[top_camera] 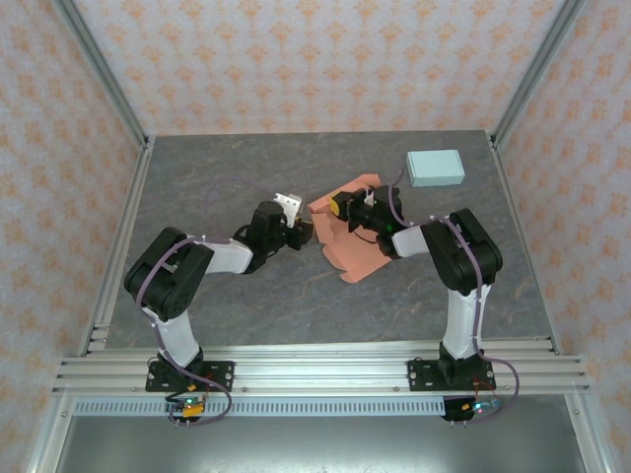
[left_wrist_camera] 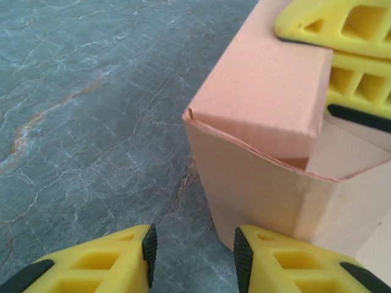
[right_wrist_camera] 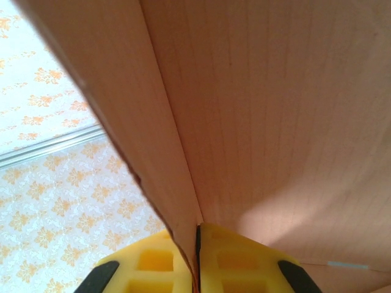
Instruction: Fold the paper box
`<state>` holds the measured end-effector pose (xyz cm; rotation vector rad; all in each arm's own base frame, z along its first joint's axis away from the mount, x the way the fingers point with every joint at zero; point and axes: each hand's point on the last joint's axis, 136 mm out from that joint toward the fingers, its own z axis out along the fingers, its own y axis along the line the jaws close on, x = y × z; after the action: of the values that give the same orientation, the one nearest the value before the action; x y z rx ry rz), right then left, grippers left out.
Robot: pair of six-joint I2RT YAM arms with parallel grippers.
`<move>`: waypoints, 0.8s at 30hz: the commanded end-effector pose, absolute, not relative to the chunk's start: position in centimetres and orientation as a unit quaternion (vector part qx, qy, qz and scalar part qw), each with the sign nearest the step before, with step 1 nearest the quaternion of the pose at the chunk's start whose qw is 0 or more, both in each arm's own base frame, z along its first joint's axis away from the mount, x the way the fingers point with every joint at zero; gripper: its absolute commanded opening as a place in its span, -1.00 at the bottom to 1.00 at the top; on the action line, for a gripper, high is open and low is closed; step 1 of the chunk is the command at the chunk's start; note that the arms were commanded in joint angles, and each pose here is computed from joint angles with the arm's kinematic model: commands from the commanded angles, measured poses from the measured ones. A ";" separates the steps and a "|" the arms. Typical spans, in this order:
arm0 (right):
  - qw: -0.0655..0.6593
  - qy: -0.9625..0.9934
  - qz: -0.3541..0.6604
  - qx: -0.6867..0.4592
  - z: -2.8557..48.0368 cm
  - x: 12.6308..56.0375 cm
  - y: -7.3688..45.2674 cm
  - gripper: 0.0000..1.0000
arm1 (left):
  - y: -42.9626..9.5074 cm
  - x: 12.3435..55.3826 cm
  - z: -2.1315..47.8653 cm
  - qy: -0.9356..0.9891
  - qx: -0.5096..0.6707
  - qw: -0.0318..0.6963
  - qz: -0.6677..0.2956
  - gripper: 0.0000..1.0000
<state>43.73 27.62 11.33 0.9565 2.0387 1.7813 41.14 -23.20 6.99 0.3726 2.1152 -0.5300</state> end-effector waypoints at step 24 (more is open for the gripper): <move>0.353 0.606 0.618 0.355 14.7 42.0 21.9 -0.89 | -26.5 40.5 10.5 0.816 0.182 0.482 -0.264 -0.15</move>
<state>41.47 23.40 11.67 0.9653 1.7240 1.6235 40.25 -25.29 8.93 0.3833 2.0447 -0.6425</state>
